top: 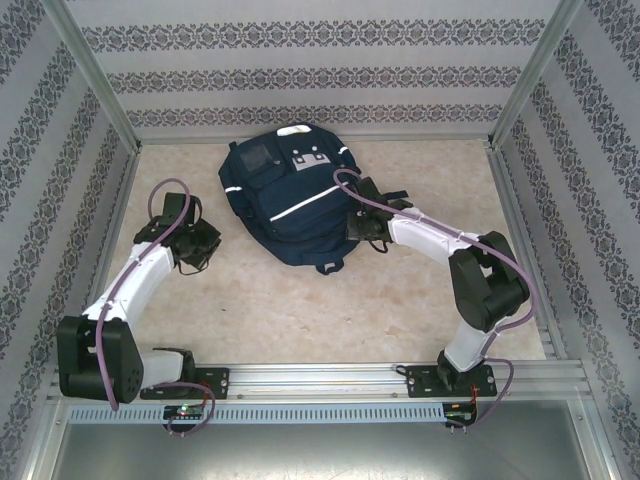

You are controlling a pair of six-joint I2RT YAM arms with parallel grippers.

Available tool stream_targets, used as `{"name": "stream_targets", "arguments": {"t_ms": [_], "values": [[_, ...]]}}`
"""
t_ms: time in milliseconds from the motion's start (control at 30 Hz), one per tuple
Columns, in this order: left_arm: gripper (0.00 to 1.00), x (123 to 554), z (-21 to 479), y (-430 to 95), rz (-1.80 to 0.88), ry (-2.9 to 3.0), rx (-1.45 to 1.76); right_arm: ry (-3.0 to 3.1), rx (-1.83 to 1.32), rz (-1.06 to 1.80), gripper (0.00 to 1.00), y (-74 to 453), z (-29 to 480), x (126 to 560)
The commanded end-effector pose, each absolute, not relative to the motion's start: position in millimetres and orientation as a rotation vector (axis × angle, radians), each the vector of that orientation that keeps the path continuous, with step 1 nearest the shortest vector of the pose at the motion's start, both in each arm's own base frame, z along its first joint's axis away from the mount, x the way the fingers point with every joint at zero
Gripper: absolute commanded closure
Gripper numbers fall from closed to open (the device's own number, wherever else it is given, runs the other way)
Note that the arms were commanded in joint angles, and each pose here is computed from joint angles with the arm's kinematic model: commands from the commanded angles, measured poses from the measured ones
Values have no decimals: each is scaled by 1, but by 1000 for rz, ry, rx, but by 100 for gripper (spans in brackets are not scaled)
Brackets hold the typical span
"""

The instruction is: Pack the student bag

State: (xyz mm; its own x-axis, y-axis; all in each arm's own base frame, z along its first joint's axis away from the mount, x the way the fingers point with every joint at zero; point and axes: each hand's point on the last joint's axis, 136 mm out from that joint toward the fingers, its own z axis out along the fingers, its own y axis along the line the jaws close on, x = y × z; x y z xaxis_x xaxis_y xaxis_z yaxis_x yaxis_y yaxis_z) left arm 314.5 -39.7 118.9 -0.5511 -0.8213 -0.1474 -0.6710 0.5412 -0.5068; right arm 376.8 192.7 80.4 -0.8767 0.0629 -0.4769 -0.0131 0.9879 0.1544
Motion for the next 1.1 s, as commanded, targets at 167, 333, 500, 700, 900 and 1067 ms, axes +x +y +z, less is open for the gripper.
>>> {"name": "stream_targets", "arguments": {"t_ms": [167, 333, 500, 700, 900, 1067], "values": [[57, 322, 144, -115, -846, 2473, -1120, 2580, -40, 428, 100, 255, 102, 364], [49, 314, 149, -142, -838, 2520, -1103, 2611, -144, 555, 100, 309, 93, 339], [47, 299, 139, -151, -849, 2542, -1189, 2602, -253, 680, 100, 364, 98, 324], [44, 300, 119, -158, -910, 2505, -1310, 2576, -337, 697, 100, 390, 102, 316], [39, 311, 101, -162, -865, 2519, -1341, 2568, -352, 689, 100, 390, 101, 315], [41, 330, 98, -167, -837, 2529, -1298, 2565, -361, 681, 100, 389, 101, 312]]}}
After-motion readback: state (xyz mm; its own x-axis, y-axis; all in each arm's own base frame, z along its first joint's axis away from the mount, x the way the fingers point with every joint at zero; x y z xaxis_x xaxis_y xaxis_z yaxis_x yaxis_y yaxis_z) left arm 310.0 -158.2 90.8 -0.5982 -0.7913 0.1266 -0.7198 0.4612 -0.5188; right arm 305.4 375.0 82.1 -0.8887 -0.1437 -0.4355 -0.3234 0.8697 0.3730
